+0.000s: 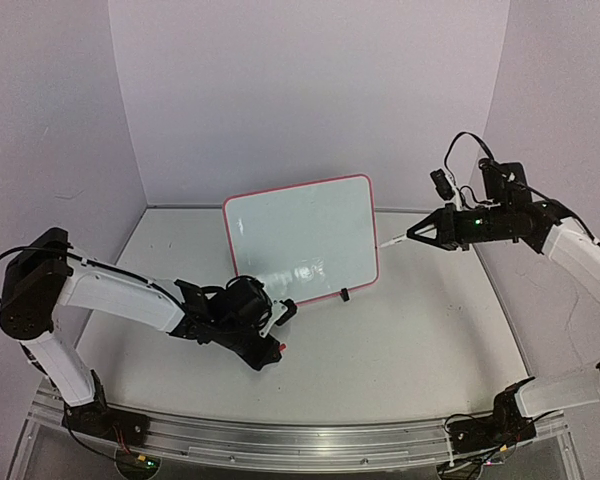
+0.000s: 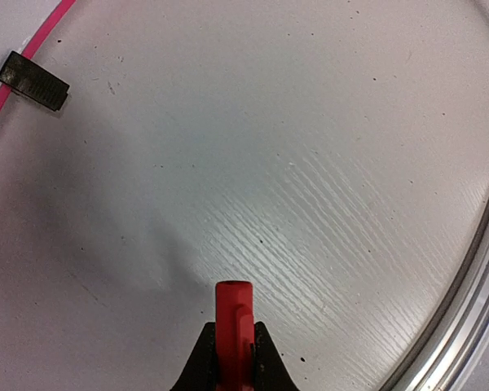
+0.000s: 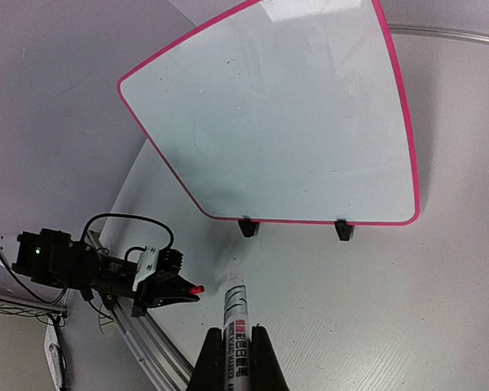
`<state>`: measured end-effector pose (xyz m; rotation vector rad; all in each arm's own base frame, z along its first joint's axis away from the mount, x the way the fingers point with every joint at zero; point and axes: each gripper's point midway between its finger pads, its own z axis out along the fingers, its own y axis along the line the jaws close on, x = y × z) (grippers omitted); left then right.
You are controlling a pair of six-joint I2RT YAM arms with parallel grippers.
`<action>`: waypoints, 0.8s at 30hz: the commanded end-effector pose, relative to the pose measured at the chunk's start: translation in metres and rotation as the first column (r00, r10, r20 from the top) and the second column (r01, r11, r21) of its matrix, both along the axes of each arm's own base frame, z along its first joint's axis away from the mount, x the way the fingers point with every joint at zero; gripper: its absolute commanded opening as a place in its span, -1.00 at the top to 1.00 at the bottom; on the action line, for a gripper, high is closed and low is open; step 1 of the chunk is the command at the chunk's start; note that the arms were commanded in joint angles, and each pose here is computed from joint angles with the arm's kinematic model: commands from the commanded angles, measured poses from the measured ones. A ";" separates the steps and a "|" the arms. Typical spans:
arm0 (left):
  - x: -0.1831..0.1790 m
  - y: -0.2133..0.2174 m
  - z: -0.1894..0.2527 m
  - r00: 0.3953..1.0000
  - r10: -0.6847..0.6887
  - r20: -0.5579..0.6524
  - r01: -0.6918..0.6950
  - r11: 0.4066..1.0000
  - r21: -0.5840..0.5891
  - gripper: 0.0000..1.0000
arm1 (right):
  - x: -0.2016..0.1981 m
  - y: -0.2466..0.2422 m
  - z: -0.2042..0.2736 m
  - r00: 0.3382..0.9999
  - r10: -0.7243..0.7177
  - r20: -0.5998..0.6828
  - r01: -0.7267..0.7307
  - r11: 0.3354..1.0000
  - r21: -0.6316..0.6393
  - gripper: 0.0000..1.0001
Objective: Write a sentence on the whiteboard
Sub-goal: Place the pen cap at the center of the board.
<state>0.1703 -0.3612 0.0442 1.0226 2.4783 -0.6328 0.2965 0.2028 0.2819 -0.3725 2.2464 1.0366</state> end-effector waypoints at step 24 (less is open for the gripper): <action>0.021 -0.028 0.004 1.000 -0.010 0.024 0.008 0.997 0.079 -0.18 | 0.001 -0.011 0.000 0.997 -0.057 0.051 0.059 0.998 -0.031 1.00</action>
